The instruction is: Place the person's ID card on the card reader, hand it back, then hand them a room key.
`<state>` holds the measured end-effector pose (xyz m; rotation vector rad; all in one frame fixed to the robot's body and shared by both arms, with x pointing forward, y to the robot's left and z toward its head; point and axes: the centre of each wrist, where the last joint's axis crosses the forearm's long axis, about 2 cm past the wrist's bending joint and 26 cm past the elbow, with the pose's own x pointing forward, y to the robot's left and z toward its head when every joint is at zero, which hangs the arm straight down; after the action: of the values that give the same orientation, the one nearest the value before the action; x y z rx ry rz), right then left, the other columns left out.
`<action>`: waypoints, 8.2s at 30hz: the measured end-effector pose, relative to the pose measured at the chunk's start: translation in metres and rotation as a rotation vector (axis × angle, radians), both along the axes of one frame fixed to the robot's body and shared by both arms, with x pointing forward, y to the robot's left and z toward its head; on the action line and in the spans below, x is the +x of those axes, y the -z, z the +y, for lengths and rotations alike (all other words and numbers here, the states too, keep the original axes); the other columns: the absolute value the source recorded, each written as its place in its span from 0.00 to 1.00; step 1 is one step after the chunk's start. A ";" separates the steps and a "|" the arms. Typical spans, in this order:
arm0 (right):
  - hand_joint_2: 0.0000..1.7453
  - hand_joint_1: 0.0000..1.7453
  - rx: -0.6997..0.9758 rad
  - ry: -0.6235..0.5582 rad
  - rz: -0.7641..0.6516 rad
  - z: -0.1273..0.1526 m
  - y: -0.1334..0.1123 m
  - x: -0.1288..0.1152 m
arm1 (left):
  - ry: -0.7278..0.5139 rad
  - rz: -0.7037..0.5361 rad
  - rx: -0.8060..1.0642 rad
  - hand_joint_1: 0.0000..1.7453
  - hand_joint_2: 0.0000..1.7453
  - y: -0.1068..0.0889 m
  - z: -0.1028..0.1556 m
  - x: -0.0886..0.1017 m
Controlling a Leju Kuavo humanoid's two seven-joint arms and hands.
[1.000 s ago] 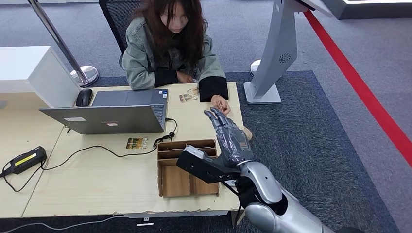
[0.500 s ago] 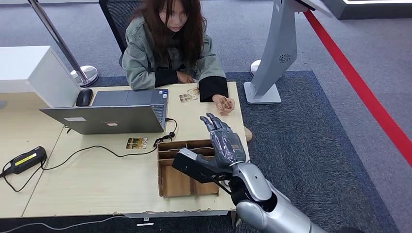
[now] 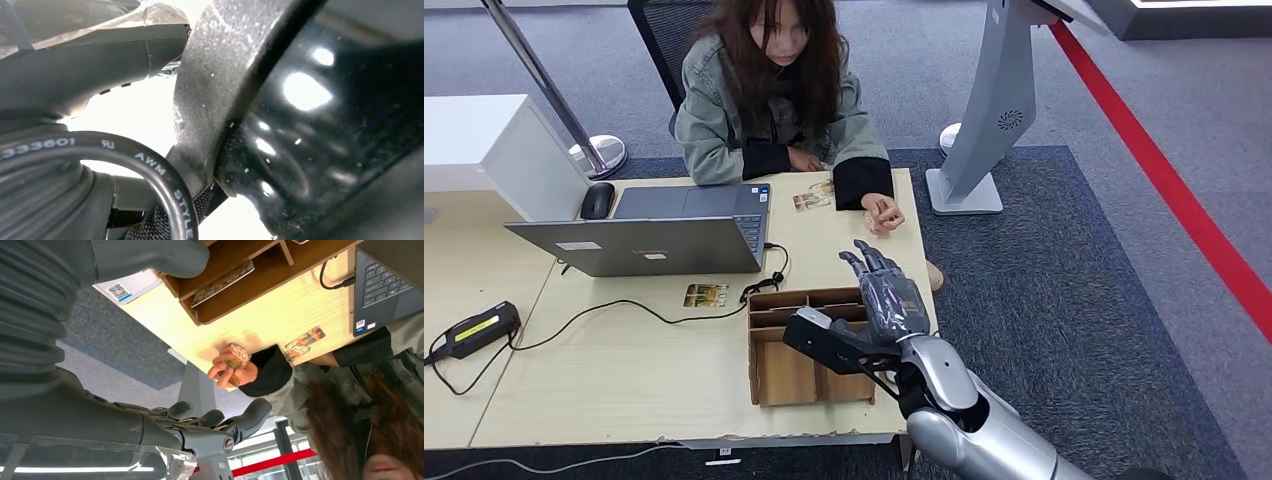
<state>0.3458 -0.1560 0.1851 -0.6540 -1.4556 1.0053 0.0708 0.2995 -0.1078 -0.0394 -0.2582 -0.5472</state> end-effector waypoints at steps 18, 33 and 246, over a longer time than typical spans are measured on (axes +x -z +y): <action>1.00 0.20 -0.017 0.004 0.028 0.005 0.009 0.001 | 0.008 0.000 0.002 0.00 1.00 0.000 0.000 0.000; 1.00 0.17 -0.043 0.009 0.052 0.017 0.017 0.000 | 0.012 -0.003 0.005 0.00 1.00 0.000 0.000 0.000; 1.00 0.81 0.488 -0.084 -0.243 0.026 -0.075 -0.029 | 0.031 -0.003 0.009 0.00 1.00 0.000 0.000 -0.001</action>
<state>0.3166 -0.1304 0.2604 -0.3668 -1.8713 0.6066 0.0693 0.2994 -0.1081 -0.0341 -0.2583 -0.5797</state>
